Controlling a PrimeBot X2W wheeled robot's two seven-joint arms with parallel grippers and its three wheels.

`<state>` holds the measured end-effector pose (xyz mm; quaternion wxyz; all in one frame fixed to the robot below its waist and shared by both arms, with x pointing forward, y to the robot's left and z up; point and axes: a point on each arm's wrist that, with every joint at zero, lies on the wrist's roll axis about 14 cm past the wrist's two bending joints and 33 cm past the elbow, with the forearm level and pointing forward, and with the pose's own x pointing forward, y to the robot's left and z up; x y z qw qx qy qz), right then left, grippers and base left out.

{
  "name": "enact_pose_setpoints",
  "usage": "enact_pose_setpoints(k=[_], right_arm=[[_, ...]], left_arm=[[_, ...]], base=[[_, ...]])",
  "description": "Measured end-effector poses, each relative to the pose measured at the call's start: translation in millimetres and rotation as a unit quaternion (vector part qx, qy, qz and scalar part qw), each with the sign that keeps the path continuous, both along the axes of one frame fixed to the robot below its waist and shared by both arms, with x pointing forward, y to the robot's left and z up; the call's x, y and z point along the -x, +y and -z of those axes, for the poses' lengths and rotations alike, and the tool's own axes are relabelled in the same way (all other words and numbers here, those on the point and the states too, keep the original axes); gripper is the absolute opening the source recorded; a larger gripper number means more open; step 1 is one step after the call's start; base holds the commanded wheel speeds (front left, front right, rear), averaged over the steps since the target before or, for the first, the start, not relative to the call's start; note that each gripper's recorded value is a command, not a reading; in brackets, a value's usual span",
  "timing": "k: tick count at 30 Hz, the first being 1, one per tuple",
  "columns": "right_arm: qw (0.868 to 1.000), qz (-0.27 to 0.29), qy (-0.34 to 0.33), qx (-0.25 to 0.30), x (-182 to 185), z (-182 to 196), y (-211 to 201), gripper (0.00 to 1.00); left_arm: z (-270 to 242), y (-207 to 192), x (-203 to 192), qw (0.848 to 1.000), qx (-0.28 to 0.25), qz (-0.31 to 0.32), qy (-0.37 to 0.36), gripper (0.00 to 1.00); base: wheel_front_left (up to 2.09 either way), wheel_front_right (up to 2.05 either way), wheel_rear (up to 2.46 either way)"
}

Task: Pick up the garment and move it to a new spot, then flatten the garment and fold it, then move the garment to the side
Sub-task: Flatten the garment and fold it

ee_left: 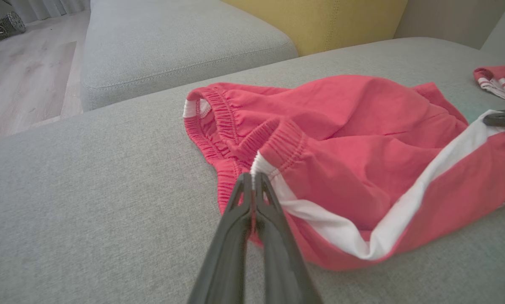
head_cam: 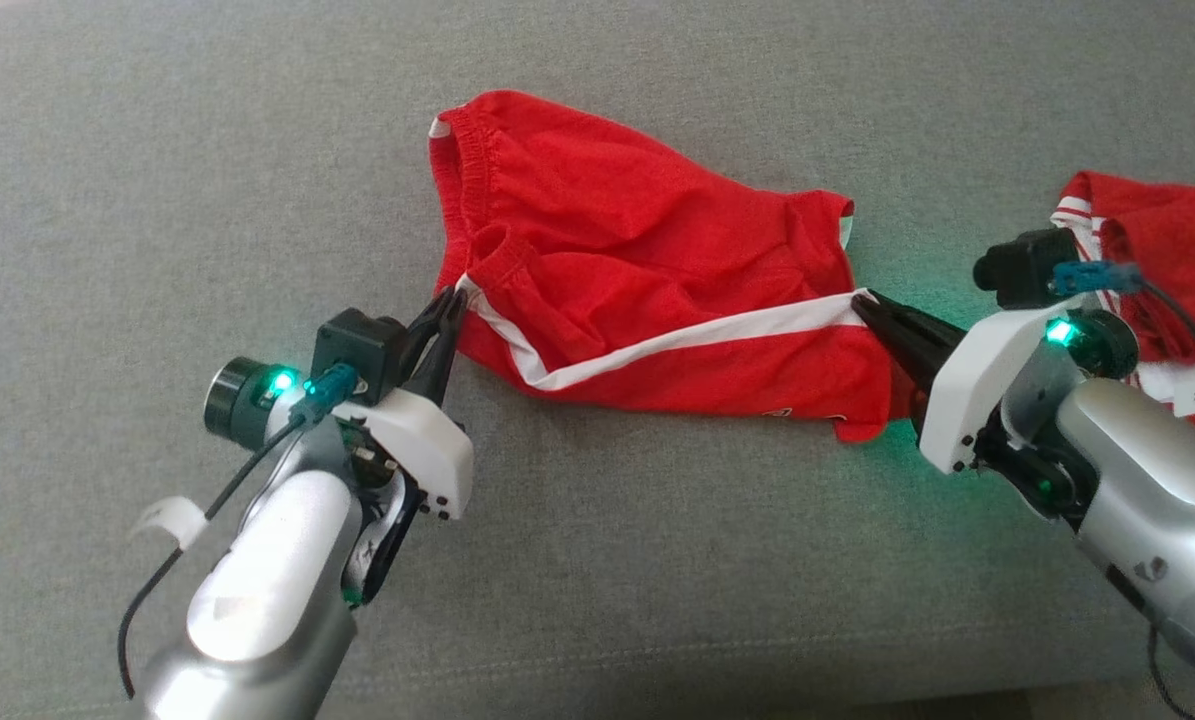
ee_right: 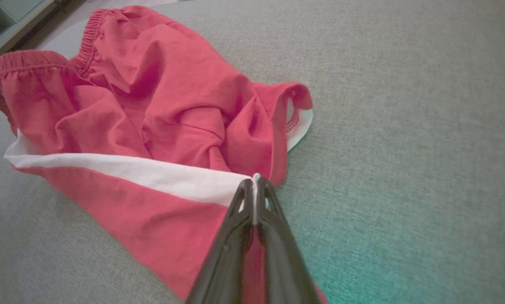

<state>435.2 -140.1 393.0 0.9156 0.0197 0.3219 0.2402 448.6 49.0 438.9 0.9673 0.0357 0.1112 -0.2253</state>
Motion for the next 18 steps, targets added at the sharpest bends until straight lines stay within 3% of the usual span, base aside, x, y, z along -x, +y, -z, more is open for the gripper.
enact_pose_setpoints(k=[6,10,14,18], right_arm=[[0.999,-0.004,-0.033,0.004,-0.6,-8.9,-4.8,0.00],[0.994,-0.023,-0.106,0.031,-9.3,-33.0,-14.0,0.00],[0.978,-0.039,-0.201,0.049,-21.5,-74.5,-18.3,0.00],[0.951,-0.053,-0.294,0.083,-31.8,-125.3,-24.1,0.00]], left_arm=[[-7.3,1.4,-0.2,1.000,0.004,-0.003,-0.011,0.00],[-21.3,2.8,-1.0,0.999,0.021,-0.013,-0.026,0.00],[-51.0,3.8,-4.5,0.997,0.056,-0.025,-0.055,0.00],[-94.8,10.0,-9.7,0.988,0.106,-0.055,-0.098,0.00]], base=[[0.00,0.00,0.00],[0.00,0.00,0.00],[0.00,0.00,0.00],[0.00,0.00,0.00]])
